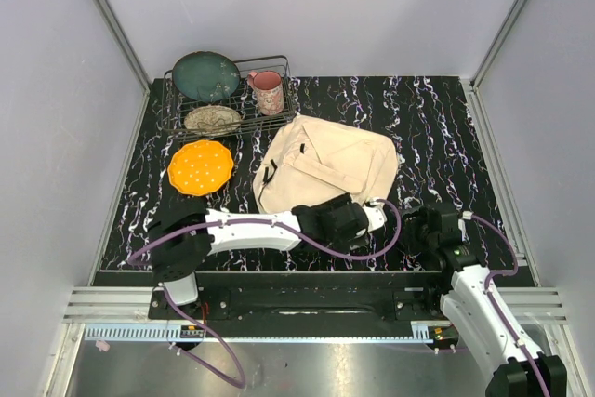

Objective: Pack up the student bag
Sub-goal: Adjust the student bag at the center of the board, then pick up the personal item from the center of the board.

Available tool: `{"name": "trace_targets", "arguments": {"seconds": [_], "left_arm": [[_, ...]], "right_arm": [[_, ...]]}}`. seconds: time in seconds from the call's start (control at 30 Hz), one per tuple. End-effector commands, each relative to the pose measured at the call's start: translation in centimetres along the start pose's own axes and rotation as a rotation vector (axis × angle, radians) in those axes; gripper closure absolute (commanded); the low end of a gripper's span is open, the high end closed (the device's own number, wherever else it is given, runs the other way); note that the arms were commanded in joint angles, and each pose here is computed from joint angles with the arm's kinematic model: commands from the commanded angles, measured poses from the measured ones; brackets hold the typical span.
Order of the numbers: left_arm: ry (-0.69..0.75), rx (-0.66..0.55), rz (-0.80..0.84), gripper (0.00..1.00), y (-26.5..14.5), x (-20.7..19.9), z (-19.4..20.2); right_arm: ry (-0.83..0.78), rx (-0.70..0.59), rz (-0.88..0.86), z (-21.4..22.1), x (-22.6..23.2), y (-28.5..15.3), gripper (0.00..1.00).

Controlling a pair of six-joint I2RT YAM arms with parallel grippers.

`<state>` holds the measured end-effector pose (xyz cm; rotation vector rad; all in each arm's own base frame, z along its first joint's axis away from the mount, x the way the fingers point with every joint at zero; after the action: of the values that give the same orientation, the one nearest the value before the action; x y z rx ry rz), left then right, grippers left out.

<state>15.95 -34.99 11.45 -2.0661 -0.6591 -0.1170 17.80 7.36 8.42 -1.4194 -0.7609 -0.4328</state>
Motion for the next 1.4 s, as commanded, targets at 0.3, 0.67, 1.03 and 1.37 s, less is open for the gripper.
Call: {"name": "trace_targets", "arguments": {"seconds": [0.3,0.67,1.03,1.37], "left_arm": [[-0.238,-0.144,-0.307,1.00,-3.8,8.0,-4.2],[-0.449,-0.204,-0.321,1.00,-7.3,13.2,-4.0],[-0.476,-0.223,-0.271,1.00,-7.3,13.2,-5.0],[-0.479,-0.222,-0.255,1.00,-7.5,13.2,-4.6]], "right_arm": [[0.107,0.105,-0.090,0.9,2.5,0.7,0.30],[0.236,0.280,-0.203,2.2,7.6,3.7,0.38],[0.289,0.296,-0.217,2.1,8.3,7.7,0.51],[0.174,0.244,-0.180,1.8,8.2,8.4,0.52]]}}
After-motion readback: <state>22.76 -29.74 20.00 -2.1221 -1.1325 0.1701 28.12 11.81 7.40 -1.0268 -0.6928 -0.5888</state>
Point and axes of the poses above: each gripper's point midway between its finger pads, its own y axis out along the fingers, its own x axis along the line the jaws close on, z = x × y, the point moved 5 cm from there along -y, back along the fingers
